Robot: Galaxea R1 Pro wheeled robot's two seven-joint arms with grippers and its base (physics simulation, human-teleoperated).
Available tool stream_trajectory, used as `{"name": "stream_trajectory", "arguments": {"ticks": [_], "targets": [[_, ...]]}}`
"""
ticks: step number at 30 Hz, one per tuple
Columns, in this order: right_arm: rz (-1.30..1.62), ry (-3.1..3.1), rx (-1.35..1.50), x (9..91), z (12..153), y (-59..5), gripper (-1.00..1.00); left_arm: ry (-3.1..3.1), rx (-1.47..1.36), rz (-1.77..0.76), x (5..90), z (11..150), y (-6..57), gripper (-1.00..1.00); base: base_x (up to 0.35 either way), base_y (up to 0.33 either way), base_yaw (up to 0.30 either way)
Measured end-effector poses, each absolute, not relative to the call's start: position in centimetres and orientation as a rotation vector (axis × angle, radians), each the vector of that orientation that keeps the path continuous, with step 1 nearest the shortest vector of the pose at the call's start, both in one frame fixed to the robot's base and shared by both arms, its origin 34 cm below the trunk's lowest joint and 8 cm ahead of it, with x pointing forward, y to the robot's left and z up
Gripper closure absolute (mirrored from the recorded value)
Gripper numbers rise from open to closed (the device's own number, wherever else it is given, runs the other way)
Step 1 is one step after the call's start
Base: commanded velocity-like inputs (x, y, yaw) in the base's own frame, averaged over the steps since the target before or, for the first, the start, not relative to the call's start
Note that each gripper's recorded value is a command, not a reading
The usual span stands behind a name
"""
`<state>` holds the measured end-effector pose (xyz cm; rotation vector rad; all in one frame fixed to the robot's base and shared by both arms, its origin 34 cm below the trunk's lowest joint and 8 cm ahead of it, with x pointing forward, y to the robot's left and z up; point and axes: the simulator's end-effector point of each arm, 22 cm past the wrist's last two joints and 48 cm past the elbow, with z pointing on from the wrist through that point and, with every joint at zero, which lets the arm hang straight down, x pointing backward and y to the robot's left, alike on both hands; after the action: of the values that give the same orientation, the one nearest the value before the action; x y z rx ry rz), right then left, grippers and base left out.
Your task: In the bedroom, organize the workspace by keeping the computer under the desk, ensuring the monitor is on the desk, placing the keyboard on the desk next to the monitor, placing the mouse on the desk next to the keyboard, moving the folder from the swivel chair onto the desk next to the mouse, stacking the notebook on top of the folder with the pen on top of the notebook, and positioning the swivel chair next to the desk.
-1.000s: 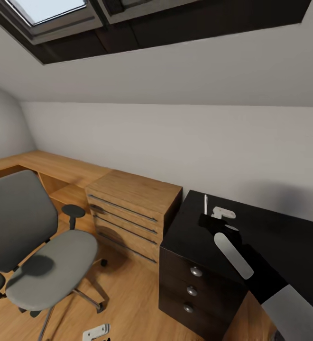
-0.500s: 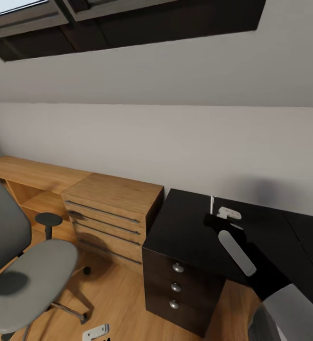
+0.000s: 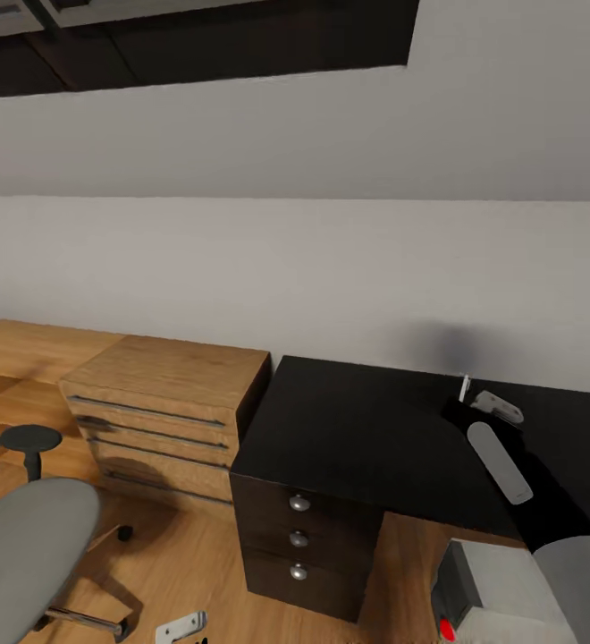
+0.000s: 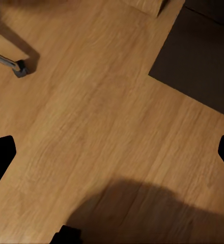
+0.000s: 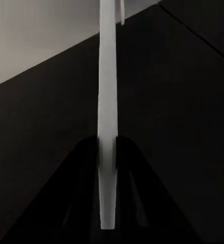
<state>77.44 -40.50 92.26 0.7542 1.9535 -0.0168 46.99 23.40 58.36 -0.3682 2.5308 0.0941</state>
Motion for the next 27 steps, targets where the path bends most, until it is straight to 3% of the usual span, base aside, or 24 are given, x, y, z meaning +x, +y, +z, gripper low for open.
{"name": "stream_trajectory", "arguments": {"ticks": [27], "targets": [[-0.145, 2.002, 0.786, 75.8, 89.4, -45.6, 1.00, 2.528, -0.369, 0.093, 47.1, 58.5, 23.4, -1.00, 0.000, 0.000, -0.296]]}}
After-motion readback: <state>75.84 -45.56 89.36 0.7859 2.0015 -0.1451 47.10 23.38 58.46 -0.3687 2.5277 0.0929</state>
